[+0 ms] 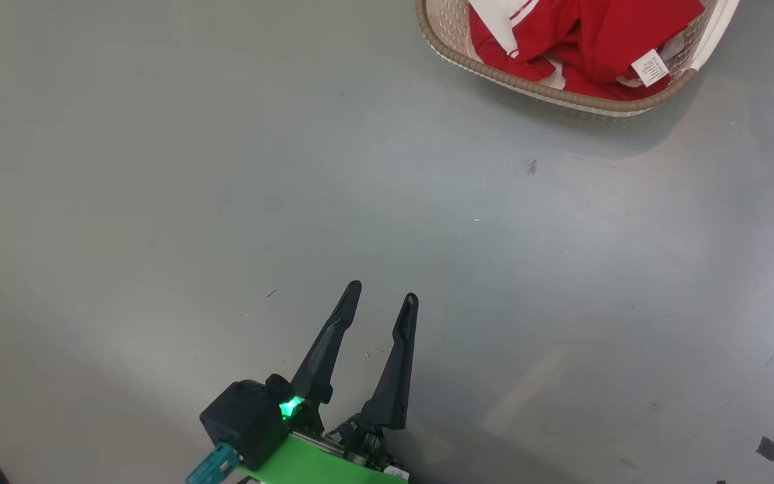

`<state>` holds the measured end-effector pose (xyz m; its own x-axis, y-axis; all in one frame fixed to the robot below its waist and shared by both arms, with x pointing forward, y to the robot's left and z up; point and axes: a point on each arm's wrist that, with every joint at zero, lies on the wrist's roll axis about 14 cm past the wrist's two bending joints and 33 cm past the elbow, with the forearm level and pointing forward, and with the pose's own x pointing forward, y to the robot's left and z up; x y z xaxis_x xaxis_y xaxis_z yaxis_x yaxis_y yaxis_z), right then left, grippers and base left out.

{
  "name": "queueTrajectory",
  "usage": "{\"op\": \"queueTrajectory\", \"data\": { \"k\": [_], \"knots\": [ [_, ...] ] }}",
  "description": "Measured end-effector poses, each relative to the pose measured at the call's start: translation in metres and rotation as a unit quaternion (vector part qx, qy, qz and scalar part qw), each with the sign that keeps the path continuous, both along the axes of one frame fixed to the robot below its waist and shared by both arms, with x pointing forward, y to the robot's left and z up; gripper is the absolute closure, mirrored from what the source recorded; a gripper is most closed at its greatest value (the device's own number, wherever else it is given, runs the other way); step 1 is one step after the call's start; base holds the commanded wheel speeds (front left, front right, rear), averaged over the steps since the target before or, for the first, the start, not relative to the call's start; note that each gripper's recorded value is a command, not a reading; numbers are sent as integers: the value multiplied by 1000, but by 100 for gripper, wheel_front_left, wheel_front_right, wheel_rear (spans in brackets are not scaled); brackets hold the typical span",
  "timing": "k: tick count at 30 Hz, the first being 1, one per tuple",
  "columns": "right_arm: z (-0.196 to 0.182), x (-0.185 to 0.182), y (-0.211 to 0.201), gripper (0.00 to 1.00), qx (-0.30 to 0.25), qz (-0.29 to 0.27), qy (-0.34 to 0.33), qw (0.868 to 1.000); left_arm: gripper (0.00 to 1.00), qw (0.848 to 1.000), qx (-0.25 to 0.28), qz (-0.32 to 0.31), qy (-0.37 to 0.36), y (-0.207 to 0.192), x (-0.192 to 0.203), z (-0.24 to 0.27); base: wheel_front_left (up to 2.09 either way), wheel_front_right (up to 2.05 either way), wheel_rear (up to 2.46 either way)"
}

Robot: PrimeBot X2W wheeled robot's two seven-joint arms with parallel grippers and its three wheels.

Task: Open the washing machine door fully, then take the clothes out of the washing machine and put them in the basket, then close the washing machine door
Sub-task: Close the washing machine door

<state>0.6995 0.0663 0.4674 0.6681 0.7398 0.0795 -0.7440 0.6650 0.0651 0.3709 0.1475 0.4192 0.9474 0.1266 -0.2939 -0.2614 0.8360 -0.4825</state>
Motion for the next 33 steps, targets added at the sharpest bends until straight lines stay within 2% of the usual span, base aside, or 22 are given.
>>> {"op": "queueTrajectory", "data": {
  "k": [19,33],
  "knots": [
    [-1,27,-10,100,-9,-49,1,999,0,1000,-3,14,10,4,-4,-4,0,0,0],
    [-1,32,-6,100,-5,-52,-2,999,0,1000,-4,17,14,6,-5,-6,0,0,0]
  ]
}}
